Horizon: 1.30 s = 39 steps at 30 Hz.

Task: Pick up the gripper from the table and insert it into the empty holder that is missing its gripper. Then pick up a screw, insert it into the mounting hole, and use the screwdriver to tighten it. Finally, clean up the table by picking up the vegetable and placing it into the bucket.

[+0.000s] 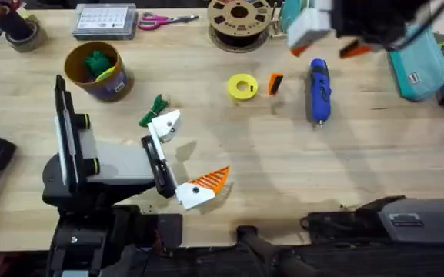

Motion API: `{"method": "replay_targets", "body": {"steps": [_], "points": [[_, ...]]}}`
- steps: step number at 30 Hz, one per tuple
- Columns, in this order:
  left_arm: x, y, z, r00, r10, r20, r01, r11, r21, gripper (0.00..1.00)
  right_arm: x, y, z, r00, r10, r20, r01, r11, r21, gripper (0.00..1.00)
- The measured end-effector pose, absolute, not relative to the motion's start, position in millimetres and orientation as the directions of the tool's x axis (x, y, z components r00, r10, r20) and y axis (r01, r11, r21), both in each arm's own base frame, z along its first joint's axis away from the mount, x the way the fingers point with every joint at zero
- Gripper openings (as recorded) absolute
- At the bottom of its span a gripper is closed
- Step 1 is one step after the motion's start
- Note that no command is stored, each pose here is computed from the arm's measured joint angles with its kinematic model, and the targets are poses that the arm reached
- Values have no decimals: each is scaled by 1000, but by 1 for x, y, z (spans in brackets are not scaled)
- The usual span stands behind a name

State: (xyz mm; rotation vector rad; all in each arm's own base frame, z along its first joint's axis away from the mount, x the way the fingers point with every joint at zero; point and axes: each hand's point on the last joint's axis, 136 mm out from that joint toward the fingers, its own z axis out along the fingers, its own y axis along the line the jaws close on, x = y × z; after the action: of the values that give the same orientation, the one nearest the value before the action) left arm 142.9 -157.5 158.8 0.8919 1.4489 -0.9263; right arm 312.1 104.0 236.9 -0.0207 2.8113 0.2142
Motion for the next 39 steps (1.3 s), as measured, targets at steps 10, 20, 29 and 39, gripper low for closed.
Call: {"method": "replay_targets", "body": {"steps": [10,20,29,39], "points": [[143,-157,159,-70,21,-997,914,402,-56,985,339,140,194,-975,-71,-210,-96,989,114,996],[143,-157,159,-70,21,-997,914,402,-56,985,360,142,161,-981,-67,-182,-83,994,77,996],[143,-157,159,-70,21,-997,914,402,-56,985,368,143,132,-991,-48,-127,-55,997,51,995],[143,-157,159,-71,21,-997,914,402,-56,985,375,139,98,-998,-13,-59,-15,1000,27,995]]}}
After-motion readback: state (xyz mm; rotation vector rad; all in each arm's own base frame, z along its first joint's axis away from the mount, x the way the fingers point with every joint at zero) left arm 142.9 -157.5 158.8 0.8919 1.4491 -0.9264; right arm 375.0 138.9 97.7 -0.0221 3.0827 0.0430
